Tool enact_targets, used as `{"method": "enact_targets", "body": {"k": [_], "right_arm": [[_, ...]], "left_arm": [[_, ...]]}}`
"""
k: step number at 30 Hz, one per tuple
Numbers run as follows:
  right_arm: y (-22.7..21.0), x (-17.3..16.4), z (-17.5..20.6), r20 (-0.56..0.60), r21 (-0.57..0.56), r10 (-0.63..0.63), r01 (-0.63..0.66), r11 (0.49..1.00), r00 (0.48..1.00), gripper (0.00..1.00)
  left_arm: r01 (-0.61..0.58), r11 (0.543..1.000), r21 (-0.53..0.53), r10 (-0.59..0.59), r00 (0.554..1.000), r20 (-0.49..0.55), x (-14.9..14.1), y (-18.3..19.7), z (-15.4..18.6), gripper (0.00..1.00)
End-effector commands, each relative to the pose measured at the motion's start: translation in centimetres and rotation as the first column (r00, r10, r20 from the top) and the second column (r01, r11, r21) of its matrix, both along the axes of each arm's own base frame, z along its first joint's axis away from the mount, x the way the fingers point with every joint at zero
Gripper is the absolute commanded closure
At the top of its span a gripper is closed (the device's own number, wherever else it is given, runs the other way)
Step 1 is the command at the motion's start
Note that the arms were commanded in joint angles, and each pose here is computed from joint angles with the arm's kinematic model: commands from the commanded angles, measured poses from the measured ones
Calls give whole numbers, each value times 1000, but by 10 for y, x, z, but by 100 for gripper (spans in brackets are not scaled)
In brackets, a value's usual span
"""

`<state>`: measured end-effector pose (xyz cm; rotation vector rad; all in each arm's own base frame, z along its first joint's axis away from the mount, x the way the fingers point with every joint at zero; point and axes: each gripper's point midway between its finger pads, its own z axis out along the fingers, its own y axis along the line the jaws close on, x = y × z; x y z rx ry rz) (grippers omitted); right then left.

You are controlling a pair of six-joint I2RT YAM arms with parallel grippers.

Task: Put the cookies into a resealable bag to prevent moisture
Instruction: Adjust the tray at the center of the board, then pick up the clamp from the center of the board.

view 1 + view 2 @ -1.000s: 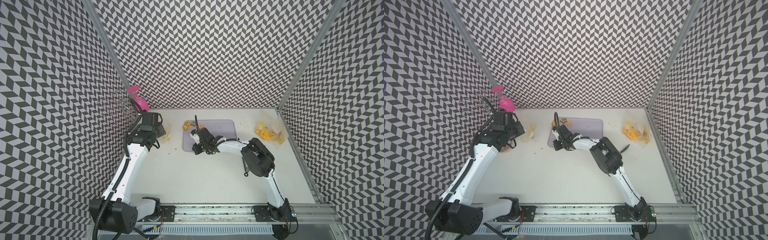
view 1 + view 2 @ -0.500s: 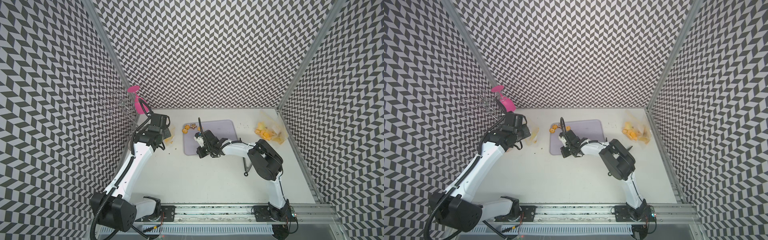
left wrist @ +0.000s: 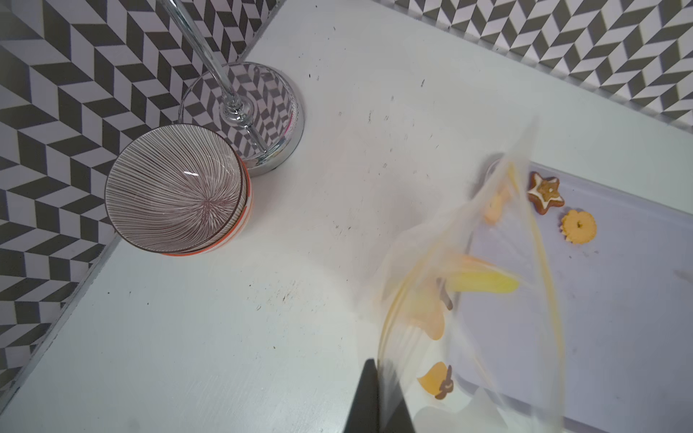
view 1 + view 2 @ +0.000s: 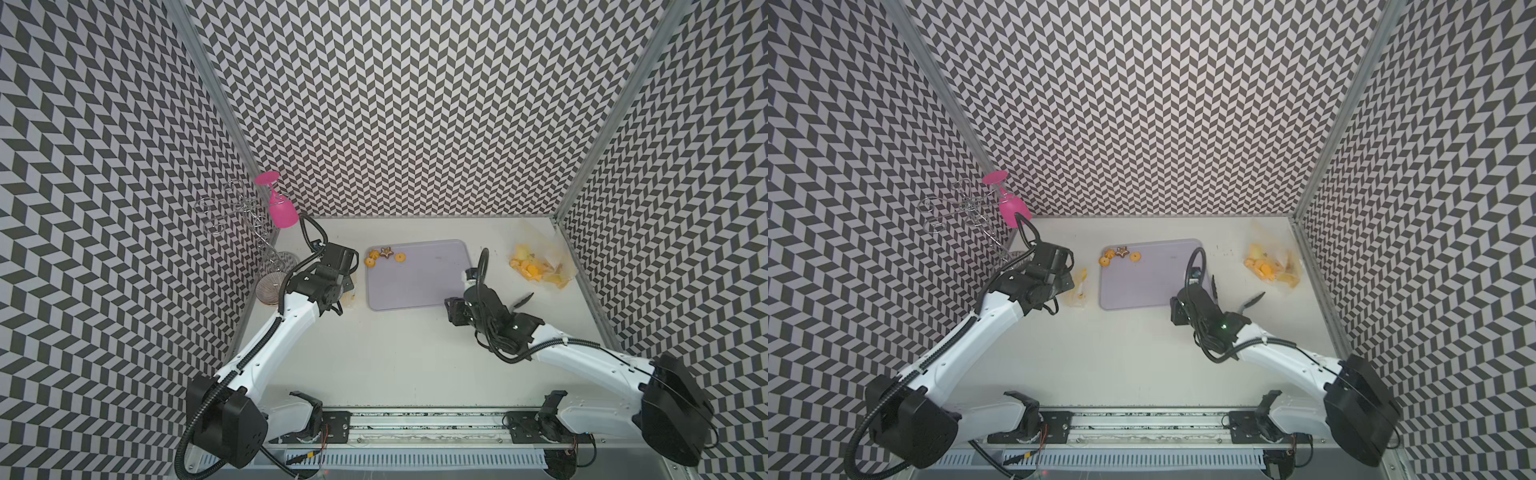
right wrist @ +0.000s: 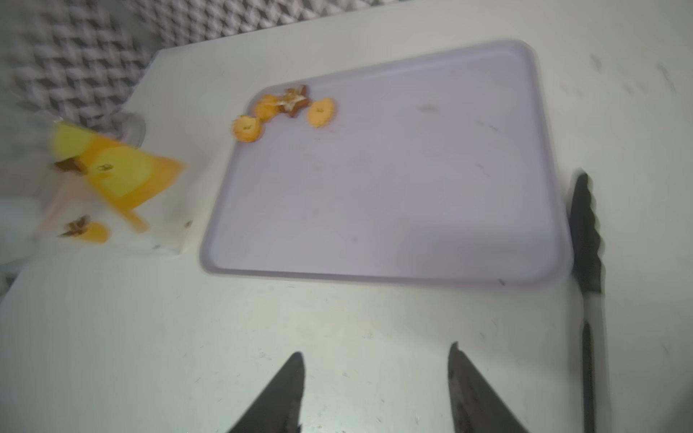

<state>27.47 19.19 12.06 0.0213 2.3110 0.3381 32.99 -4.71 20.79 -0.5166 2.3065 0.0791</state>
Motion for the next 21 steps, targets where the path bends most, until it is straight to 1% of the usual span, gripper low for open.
{"method": "enact_targets", "body": {"k": [1,2,3,4,7,10,12,14,18,21], "right_arm": [[-65,-23,-28,-24,-40,-282,281,959,959,13],[-72,-29,-35,-31,-26,-305,305,952,952,6],[-79,-33,-40,-37,-9,-329,329,944,944,2],[-85,-36,-44,-41,5,-358,358,934,933,3],[-99,-38,-49,-44,27,-431,433,901,901,10],[-97,-28,-54,-49,85,-428,431,898,902,11],[-98,-21,-62,-67,102,-433,437,893,899,12],[-101,-13,-67,-71,89,-436,441,893,897,15],[-99,2,-69,-66,10,-416,417,909,907,18],[-94,5,-77,-106,-62,-394,390,919,913,20]], "left_arm": [[-31,999,-27,33,995,97,7,2,19,100],[-27,999,-29,30,994,101,8,1,20,100],[-24,999,-31,27,994,104,9,0,20,100],[-19,999,-31,22,994,104,9,0,21,100],[-12,1000,-27,14,995,99,10,-1,19,100],[-3,1000,-28,6,995,98,10,-3,18,100],[3,1000,-31,0,995,100,11,-3,18,100],[7,1000,-31,-3,995,102,10,-4,19,100],[13,999,-29,-10,994,105,10,-4,19,100],[18,999,-32,-14,995,104,10,-5,18,100]]}}
